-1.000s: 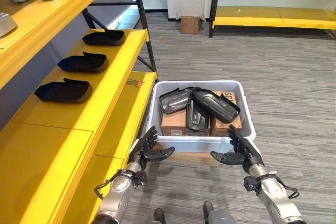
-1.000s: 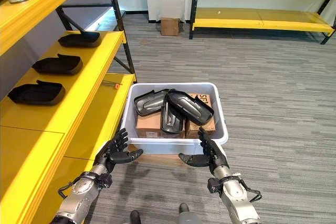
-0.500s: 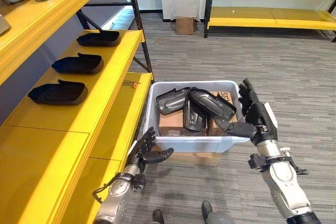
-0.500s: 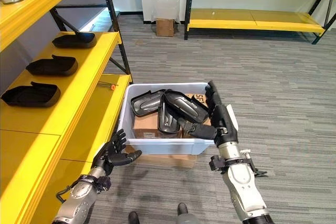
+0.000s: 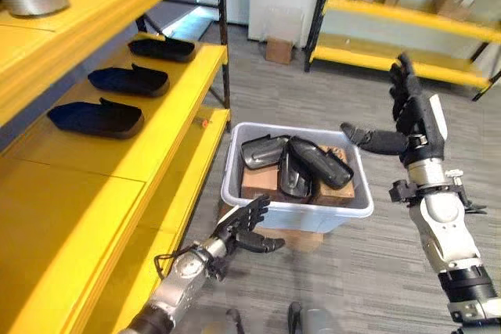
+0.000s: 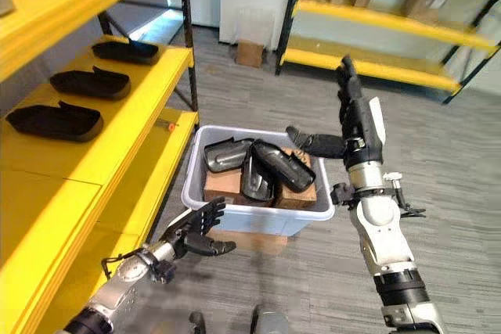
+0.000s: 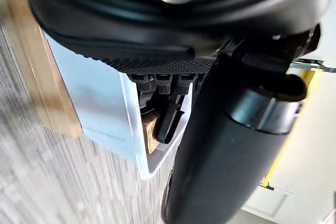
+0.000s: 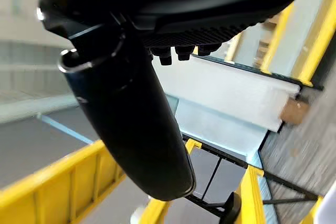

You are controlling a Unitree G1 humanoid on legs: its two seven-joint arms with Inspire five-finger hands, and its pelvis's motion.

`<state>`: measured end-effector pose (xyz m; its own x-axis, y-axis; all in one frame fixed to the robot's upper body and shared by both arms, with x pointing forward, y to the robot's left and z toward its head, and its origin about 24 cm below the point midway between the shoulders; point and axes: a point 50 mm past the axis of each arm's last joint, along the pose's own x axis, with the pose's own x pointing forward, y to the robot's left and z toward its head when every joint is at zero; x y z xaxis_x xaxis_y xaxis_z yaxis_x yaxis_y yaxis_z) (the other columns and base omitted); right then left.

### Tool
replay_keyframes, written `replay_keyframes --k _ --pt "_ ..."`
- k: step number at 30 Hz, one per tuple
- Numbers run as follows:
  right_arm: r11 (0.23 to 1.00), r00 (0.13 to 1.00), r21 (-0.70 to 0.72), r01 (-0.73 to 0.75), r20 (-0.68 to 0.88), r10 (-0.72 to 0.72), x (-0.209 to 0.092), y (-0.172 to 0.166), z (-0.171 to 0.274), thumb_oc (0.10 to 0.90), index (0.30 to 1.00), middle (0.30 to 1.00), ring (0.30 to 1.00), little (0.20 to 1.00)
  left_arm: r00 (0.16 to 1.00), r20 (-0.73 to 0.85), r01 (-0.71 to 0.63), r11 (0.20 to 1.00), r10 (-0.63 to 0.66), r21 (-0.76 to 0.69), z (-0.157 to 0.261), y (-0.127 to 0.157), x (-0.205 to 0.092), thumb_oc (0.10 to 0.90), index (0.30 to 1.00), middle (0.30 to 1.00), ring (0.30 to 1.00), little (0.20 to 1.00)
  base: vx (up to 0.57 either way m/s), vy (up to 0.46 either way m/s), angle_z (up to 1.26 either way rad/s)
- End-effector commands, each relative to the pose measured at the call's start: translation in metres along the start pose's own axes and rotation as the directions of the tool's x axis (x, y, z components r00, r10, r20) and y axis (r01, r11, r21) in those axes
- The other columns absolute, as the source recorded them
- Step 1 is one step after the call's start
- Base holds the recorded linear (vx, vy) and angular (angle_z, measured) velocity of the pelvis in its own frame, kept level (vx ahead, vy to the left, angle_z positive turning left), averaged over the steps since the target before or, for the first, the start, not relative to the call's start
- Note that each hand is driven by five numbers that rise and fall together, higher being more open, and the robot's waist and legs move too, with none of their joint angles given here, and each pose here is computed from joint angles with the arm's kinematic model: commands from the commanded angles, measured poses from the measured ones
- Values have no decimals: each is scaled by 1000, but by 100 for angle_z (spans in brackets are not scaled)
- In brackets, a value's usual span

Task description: Move parts from the plastic box to the shelf.

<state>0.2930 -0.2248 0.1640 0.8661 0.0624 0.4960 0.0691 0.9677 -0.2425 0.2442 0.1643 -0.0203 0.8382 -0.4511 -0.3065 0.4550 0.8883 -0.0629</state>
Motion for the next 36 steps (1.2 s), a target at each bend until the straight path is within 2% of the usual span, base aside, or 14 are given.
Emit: replay_keyframes --k 1,7,10,15,25,27,30,33,36 --pt "998 959 -60 25 282 -7 40 -6 60 900 1000 1000 1000 1000 968 249 19 998 -31 52 54 4 2 900 1000 1000 1000 1000 148 -489 -12" --pt "987 970 -147 -61 225 94 31 -19 58 900 1000 1000 1000 1000 968 250 14 1000 -11 -8 43 5 -13 900 1000 1000 1000 1000 183 -396 32" --pt "968 962 -206 -144 200 186 29 -13 58 900 1000 1000 1000 1000 965 259 -13 997 31 -74 37 10 -21 900 1000 1000 1000 1000 130 -317 22" --pt "951 945 -233 -202 210 252 38 0 61 900 1000 1000 1000 1000 954 289 -51 994 75 -92 41 21 -29 900 1000 1000 1000 1000 44 -319 -8" --pt "894 922 -389 -221 216 322 51 -5 74 900 1000 1000 1000 1000 928 372 0 999 20 -53 61 15 -16 900 1000 1000 1000 1000 24 -112 -12" --pt "873 923 -422 -245 173 343 49 -8 70 900 1000 1000 1000 1000 920 390 -19 999 37 -50 65 15 -14 900 1000 1000 1000 1000 175 -182 12" --pt "873 929 -415 -256 146 341 42 -10 62 900 1000 1000 1000 1000 916 399 -30 997 54 -66 66 17 -14 900 1000 1000 1000 1000 138 -191 5" --pt "893 954 -406 -195 132 269 29 -19 53 900 1000 1000 1000 1000 910 413 -13 998 40 -69 71 14 -6 900 1000 1000 1000 1000 82 -230 55" --pt "931 956 -316 -186 161 245 23 -6 43 900 1000 1000 1000 1000 913 392 -74 992 107 -98 69 16 -6 900 1000 1000 1000 1000 235 -157 79"
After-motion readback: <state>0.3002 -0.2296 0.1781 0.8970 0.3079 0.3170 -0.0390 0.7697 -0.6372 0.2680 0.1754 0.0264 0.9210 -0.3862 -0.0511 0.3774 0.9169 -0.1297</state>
